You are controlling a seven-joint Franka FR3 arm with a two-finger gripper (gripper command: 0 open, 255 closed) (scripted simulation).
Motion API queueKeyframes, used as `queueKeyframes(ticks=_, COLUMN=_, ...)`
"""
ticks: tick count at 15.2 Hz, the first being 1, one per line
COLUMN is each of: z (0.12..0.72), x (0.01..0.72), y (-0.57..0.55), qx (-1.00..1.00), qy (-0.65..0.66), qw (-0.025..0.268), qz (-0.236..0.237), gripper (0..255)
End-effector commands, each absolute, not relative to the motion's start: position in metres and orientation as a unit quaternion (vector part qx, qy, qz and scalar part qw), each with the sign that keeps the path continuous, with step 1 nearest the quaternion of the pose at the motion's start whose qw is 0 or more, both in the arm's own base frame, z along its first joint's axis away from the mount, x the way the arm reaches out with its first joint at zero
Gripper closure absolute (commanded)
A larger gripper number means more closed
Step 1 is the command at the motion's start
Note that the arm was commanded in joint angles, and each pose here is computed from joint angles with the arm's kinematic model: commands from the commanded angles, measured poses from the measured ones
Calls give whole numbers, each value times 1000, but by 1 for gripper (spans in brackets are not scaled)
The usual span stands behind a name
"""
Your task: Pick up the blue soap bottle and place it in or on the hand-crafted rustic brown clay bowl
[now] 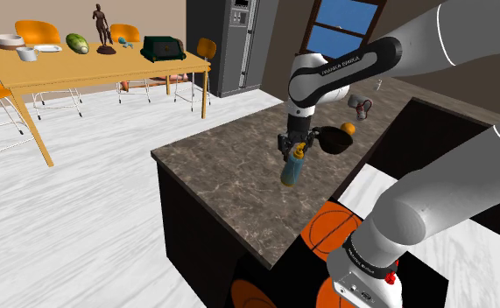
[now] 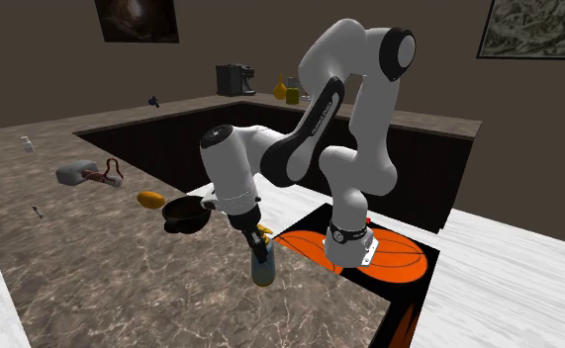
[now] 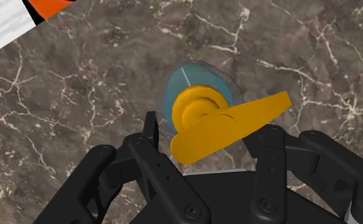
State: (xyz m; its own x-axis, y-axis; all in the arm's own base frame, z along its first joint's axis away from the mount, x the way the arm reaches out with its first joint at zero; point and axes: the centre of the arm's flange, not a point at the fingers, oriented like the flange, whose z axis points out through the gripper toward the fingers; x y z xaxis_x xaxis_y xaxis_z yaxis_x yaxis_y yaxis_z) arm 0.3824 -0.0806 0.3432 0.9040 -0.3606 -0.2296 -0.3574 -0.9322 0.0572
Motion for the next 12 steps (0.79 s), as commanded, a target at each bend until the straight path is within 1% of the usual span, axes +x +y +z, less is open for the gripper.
queueKeyframes(ticks=1, z=343, x=382, y=-81, qx=976, qy=-184, qw=7, qz=-119, gripper=255)
queueKeyframes(ticks=6, z=343, x=382, y=-81, qx=976, qy=-184, qw=7, qz=-119, gripper=255)
queueKeyframes(ticks=12, z=375, x=382, y=-81, qx=976, qy=-184, qw=7, qz=-119, gripper=255)
